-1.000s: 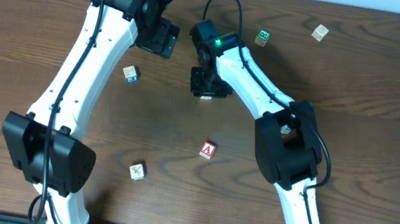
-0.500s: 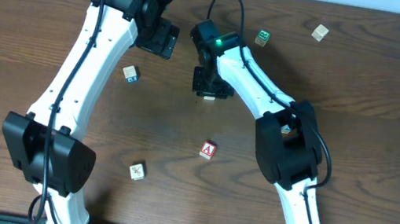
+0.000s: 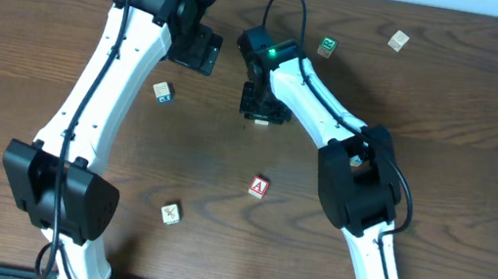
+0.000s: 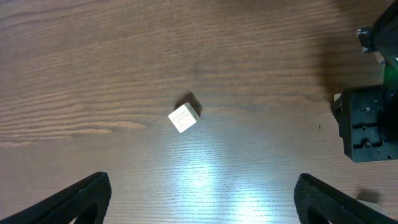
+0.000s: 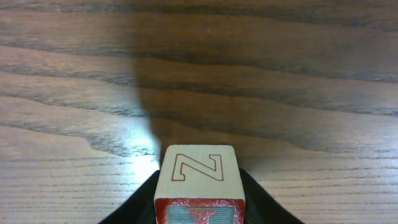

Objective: Spell out Ai2

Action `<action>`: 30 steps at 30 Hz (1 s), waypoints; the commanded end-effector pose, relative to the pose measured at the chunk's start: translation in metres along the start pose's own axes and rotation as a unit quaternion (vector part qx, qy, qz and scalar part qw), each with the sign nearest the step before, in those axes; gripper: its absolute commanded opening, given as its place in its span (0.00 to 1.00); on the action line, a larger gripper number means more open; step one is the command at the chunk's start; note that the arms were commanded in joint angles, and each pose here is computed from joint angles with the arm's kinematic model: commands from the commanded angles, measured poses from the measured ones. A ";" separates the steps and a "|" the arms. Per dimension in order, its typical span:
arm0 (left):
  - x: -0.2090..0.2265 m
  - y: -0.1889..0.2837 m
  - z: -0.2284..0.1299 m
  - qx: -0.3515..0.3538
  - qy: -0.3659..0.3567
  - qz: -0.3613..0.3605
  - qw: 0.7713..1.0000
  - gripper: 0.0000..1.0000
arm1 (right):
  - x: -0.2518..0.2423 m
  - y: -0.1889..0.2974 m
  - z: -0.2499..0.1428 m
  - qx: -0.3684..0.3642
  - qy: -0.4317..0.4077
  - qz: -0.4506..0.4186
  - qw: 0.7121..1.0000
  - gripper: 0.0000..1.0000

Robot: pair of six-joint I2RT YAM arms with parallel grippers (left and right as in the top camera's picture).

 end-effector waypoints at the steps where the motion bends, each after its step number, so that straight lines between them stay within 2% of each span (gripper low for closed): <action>1: 0.005 0.008 -0.001 -0.007 0.002 0.011 1.000 0.95 | -0.009 -0.006 0.002 0.000 -0.015 -0.014 1.000 0.43; 2: 0.005 0.008 0.000 -0.008 0.002 0.011 1.000 0.95 | -0.008 -0.006 0.002 0.000 -0.015 -0.014 1.000 0.58; 6: 0.006 0.008 -0.001 -0.007 0.002 0.013 1.000 0.95 | -0.009 -0.005 0.002 0.001 -0.011 -0.015 1.000 0.98; 15: 0.006 0.008 0.000 -0.008 0.002 0.013 1.000 0.95 | -0.006 0.026 0.007 -0.024 -0.008 0.002 1.000 0.99; 21: 0.006 0.008 -0.001 -0.006 0.002 0.013 1.000 0.95 | -0.034 0.088 0.003 -0.074 -0.040 -0.047 0.995 0.99; 26: 0.006 0.008 -0.003 -0.002 0.001 0.013 1.000 0.95 | -0.015 0.111 -0.033 -0.031 0.001 -0.012 0.999 0.99; 30: 0.006 0.008 -0.009 0.010 -0.001 0.014 1.000 0.95 | -0.003 0.111 -0.071 0.007 0.042 -0.032 0.999 0.99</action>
Point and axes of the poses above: each gripper's point midway between its finger pads, its own y axis back along the fingers, its own x axis along the line the jaws close on, z = x × y, the point moved 2 cm from there along y, back along the fingers, and after that the axes turned 3 degrees about -y, right-handed, at the moved point
